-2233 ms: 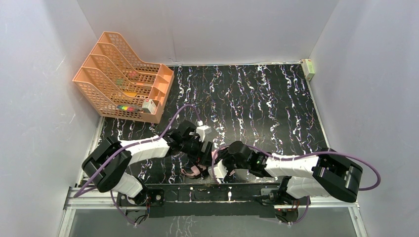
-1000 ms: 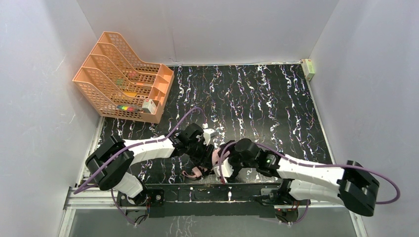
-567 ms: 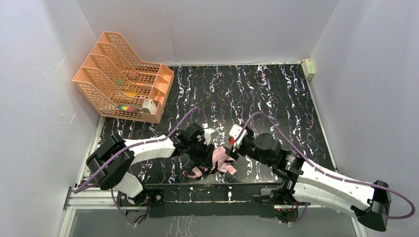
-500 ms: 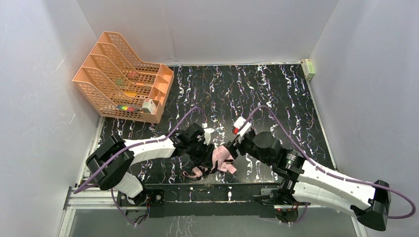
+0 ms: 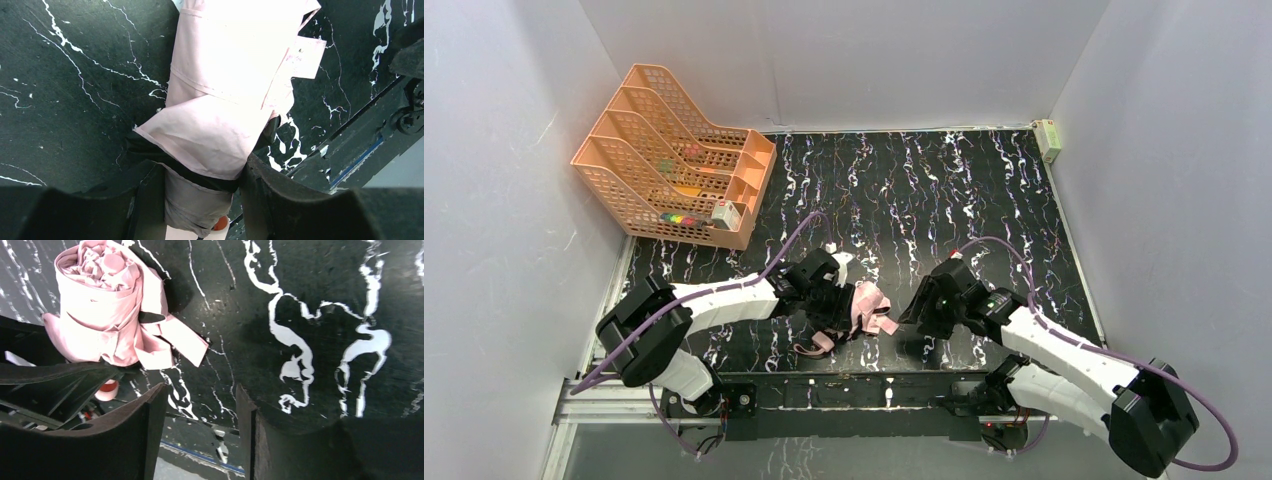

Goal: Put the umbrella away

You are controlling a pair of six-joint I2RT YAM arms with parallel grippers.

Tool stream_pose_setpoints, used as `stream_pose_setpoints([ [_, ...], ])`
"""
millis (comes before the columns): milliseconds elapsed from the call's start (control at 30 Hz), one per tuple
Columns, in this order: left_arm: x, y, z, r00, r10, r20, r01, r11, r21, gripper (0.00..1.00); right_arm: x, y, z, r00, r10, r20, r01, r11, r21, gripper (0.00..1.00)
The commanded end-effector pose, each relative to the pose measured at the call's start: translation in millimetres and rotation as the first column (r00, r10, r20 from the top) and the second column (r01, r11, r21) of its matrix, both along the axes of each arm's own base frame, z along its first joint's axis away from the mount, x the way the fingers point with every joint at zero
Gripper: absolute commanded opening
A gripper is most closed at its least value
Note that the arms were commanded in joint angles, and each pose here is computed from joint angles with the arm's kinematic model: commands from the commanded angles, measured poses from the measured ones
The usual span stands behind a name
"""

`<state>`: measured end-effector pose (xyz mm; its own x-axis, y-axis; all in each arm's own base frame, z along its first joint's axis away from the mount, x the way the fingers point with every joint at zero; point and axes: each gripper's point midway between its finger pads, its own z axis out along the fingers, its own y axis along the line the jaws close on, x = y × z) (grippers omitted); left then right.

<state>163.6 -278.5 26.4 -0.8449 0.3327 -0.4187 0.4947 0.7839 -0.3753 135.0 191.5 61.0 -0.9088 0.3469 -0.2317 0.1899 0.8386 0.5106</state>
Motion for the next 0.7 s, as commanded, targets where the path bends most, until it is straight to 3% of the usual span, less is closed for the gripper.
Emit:
stream_pose_setpoints([
  [0,-6,54,-34,0.997,0.07,-0.014,-0.064,0.964,0.258,0.0,4,21,6,0.998,-0.044,-0.043,0.051,0.982,0.181,0.56],
  [267,-5,53,-38,0.998,0.062,0.01,-0.062,0.943,0.328,0.0,8,10,-16,0.983,-0.175,-0.063,0.183,0.966,0.183,0.49],
  [667,-8,51,-41,0.998,0.06,0.007,-0.059,0.938,0.341,0.0,4,3,-46,0.973,-0.21,-0.097,0.224,0.962,0.155,0.42],
])
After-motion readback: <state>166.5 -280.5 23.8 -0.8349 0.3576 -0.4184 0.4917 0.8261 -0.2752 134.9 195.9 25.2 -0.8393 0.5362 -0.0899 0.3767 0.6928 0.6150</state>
